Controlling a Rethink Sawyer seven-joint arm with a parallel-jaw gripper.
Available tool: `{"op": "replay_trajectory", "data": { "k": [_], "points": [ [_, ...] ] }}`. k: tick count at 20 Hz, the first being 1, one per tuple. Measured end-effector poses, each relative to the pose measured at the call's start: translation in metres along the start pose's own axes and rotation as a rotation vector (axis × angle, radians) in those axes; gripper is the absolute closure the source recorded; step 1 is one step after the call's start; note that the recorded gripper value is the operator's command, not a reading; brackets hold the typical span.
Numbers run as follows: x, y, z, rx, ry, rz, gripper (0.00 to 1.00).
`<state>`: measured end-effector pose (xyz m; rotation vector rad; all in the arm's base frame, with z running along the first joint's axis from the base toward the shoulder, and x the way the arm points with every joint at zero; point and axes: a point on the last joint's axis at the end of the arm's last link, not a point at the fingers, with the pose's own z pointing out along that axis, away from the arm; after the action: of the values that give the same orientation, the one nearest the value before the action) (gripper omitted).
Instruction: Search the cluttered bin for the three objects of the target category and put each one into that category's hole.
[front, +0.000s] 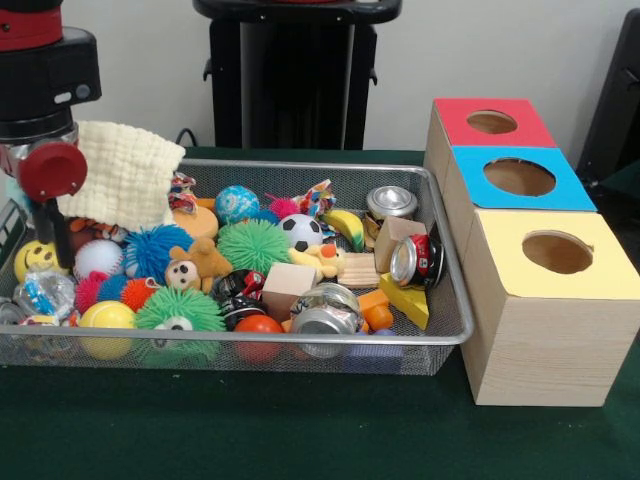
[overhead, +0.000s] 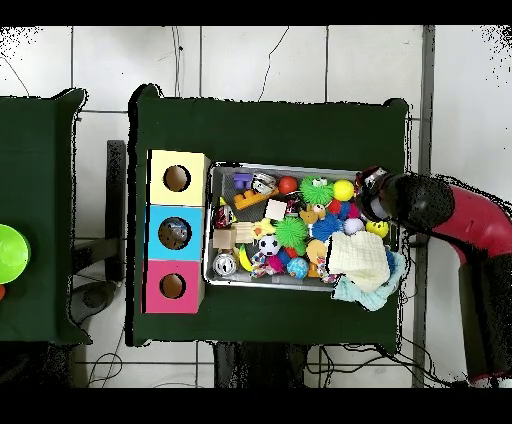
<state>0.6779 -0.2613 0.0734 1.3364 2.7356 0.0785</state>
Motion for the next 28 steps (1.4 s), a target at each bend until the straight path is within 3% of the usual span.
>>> {"op": "replay_trajectory", "data": {
  "k": [15,28],
  "points": [
    [-0.009,-0.003,0.036,0.011,-0.004,-0.008,0.0],
    [-0.028,-0.035,0.059,0.019,-0.001,0.038,0.0]
  ]
}}
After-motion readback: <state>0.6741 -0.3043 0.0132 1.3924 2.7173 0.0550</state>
